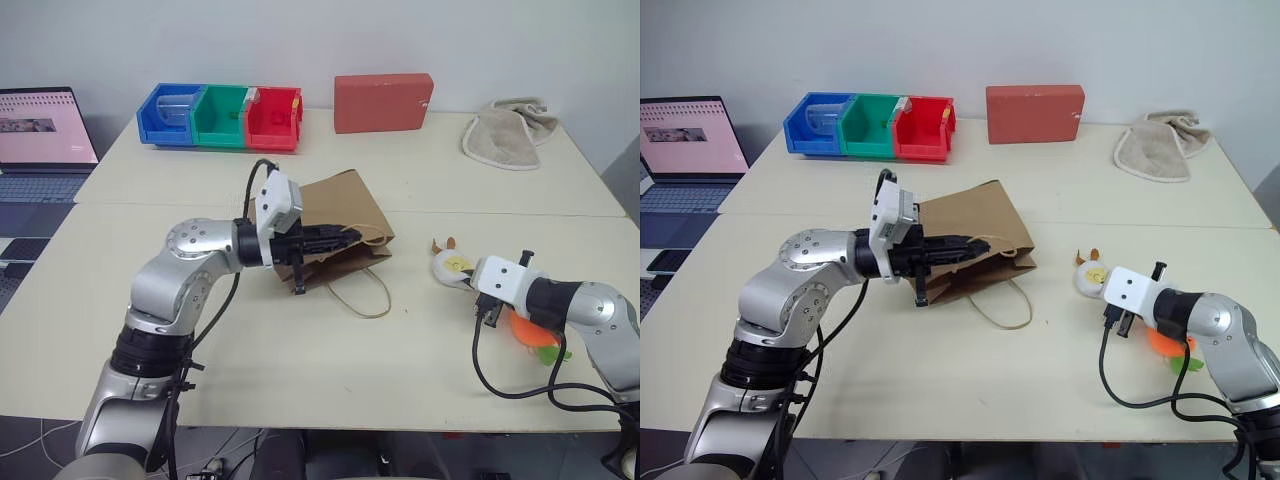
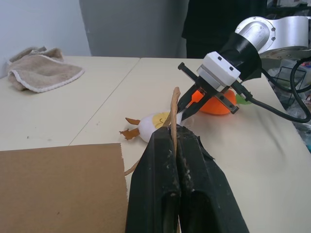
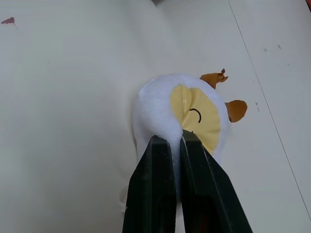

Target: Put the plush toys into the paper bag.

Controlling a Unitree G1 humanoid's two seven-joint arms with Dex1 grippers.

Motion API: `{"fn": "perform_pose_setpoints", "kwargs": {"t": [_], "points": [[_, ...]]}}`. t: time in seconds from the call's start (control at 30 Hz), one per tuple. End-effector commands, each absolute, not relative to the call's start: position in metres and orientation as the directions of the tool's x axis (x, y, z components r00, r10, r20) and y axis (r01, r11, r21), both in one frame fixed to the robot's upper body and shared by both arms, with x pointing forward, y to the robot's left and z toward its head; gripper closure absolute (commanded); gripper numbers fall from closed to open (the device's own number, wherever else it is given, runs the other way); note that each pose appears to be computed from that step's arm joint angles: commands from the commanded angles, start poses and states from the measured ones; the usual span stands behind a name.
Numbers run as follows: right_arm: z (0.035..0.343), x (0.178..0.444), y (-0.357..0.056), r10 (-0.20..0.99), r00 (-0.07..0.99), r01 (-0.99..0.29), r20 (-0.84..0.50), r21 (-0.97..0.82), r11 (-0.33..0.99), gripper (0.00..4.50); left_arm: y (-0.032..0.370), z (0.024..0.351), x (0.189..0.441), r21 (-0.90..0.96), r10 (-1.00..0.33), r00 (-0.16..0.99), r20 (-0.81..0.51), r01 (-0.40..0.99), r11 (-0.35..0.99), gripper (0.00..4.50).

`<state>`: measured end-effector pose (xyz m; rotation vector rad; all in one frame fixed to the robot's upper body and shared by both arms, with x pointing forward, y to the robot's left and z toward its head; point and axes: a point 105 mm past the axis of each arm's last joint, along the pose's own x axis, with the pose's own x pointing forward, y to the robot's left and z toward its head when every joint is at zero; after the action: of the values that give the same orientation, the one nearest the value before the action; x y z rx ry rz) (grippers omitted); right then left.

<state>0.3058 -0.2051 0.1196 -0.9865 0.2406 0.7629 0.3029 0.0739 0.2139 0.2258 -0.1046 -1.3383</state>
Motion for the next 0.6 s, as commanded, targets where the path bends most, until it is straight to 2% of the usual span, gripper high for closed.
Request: {"fn": "perform_pose_setpoints", "kwargs": {"t": [0.03,0.1,0.17,0.27,0.33,0.5,0.6], "points": [[0.133,0.294,-0.189,0.555,0.659,-0.715,-0.507,-0.65,0.256,4.46,0.075,0.23,0.3,0.25,-0.974,0.226,-0.004,0.943,0.218,4.5],[0.147,0.283,-0.173,0.63,0.601,-0.751,-0.492,-0.617,0.234,4.46,0.075,0.233,0.3,0.247,-0.974,0.228,0.006,0.943,0.223,4.5],[0.162,0.265,-0.152,0.723,0.499,-0.807,-0.477,-0.56,0.187,4.46,0.076,0.236,0.301,0.243,-0.973,0.23,0.015,0.943,0.226,4.5],[0.169,0.249,-0.132,0.781,0.394,-0.861,-0.484,-0.492,0.13,4.46,0.075,0.238,0.301,0.246,-0.974,0.225,0.015,0.943,0.222,4.5],[0.169,0.245,-0.121,0.802,0.361,-0.875,-0.477,-0.471,0.114,4.46,0.074,0.239,0.302,0.248,-0.975,0.22,0.016,0.944,0.217,4.5],[0.165,0.268,-0.086,0.834,0.385,-0.85,-0.395,-0.504,0.154,4.46,0.069,0.243,0.297,0.244,-0.981,0.195,0.026,0.95,0.195,4.5],[0.162,0.292,-0.065,0.825,0.436,-0.806,-0.359,-0.563,0.181,4.46,0.069,0.244,0.295,0.245,-0.982,0.189,0.024,0.951,0.189,4.5]]}}
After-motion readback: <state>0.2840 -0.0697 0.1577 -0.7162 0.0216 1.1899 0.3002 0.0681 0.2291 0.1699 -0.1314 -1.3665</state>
